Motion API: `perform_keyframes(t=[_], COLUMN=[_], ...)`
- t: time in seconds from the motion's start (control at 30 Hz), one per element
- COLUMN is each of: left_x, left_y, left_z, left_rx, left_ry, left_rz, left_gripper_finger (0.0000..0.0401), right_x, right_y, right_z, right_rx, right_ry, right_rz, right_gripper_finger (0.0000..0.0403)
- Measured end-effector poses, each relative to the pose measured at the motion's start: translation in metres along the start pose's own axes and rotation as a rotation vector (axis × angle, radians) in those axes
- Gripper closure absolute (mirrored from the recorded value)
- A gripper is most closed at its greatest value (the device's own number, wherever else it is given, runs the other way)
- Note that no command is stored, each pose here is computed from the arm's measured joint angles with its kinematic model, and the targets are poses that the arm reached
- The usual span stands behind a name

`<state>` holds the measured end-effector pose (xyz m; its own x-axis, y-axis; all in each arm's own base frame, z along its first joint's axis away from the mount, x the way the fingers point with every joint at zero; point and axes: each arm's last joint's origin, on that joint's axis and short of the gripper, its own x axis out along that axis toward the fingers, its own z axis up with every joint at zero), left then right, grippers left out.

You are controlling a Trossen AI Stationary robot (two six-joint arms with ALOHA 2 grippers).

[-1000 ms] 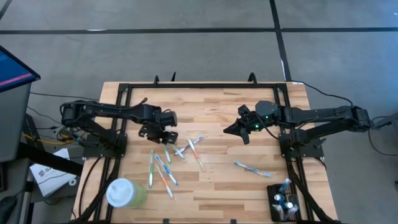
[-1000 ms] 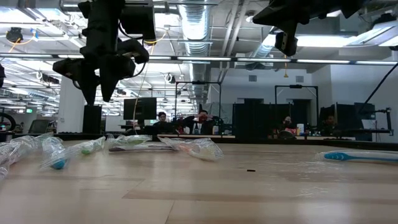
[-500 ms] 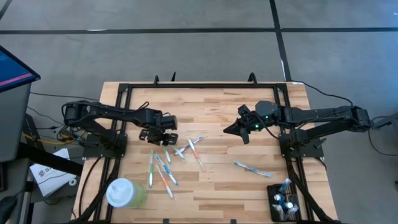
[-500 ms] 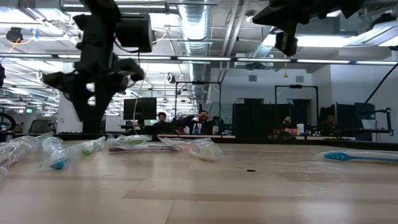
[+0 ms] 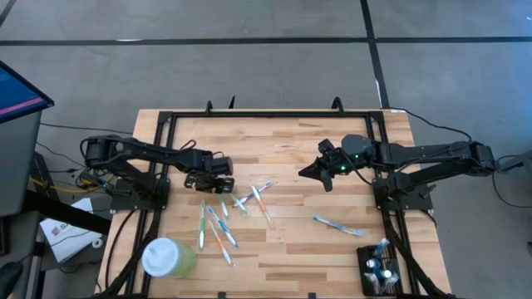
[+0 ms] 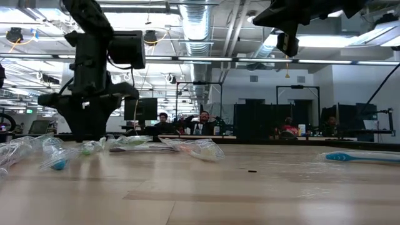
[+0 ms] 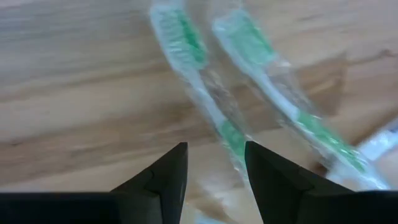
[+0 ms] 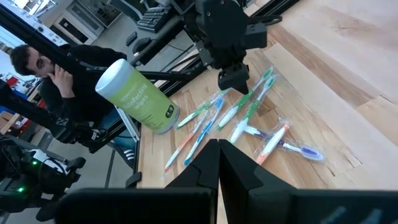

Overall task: Pick & Place toothbrushing station
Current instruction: Put the top left green toothbrush into the black organizer

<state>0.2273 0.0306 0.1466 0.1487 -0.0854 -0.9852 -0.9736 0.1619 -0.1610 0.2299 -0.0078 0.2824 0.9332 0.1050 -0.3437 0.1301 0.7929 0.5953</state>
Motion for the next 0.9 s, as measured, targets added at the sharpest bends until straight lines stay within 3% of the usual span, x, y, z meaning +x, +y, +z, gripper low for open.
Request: perform_keyframes(t=[0.27,0.9], left_x=[0.0094,0.0073], left_y=[0.0002,-0.0032], left_z=[0.0026,0.0093], left_rx=[0.007,-0.008], left_ry=[-0.042,-0.069], left_rz=[-0.079,-0.127], left_gripper_finger=[0.0248,0.0248], right_x=[0.0000,0.0000], right_y=[0.0000,0.0001], right_z=[0.0000,-0.0001], right_rx=[0.000,0.000], right_ry=[0.000,0.001], right_rz=[0.000,0.001], right_gripper_finger=[0.0403,0.0403])
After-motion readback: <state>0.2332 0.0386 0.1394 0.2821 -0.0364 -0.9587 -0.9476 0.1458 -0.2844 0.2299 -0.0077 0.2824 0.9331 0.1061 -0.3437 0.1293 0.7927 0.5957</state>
